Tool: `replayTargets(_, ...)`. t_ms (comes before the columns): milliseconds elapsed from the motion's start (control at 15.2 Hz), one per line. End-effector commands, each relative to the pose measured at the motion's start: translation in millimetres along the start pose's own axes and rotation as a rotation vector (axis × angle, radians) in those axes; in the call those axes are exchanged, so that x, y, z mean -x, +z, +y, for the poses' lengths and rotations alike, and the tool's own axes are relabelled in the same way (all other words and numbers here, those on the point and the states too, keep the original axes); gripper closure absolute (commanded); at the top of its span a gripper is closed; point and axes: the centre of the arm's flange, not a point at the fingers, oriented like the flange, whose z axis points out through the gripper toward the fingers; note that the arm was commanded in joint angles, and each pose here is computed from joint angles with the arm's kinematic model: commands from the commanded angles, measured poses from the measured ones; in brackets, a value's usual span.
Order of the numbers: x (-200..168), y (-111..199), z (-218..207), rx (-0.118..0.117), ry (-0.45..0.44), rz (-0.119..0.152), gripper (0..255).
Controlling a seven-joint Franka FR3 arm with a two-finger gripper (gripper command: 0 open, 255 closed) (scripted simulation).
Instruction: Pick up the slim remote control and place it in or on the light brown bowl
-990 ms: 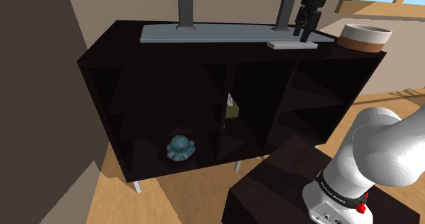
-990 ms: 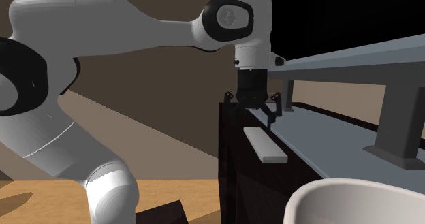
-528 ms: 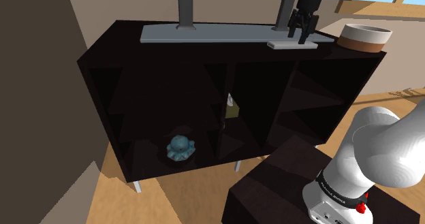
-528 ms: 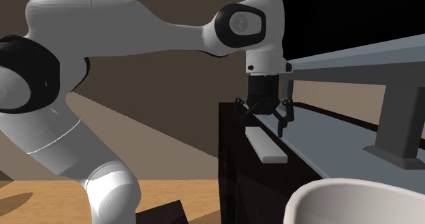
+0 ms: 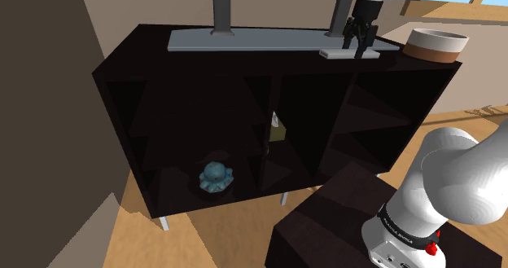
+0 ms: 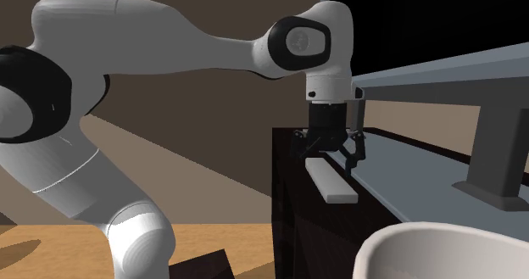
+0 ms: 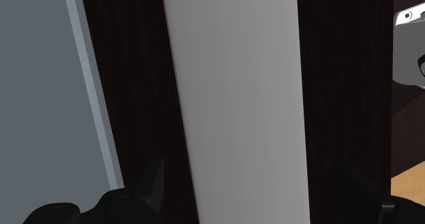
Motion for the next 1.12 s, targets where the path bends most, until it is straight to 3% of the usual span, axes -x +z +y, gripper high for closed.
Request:
replayTargets(0, 0.1, 0.2, 0.0, 0.0, 0.0, 0.0, 0)
replayTargets(66, 0.0, 0.1, 0.0, 0.0, 0.0, 0.0, 0)
replayTargets(132, 0.0, 0.1, 0.0, 0.0, 0.0, 0.0, 255)
replayTargets(726, 0.1, 0.2, 0.0, 0.0, 0.0, 0.0, 255)
replayTargets(1056, 0.0, -26.2, 0.5, 0.0, 0.0, 0.0, 255)
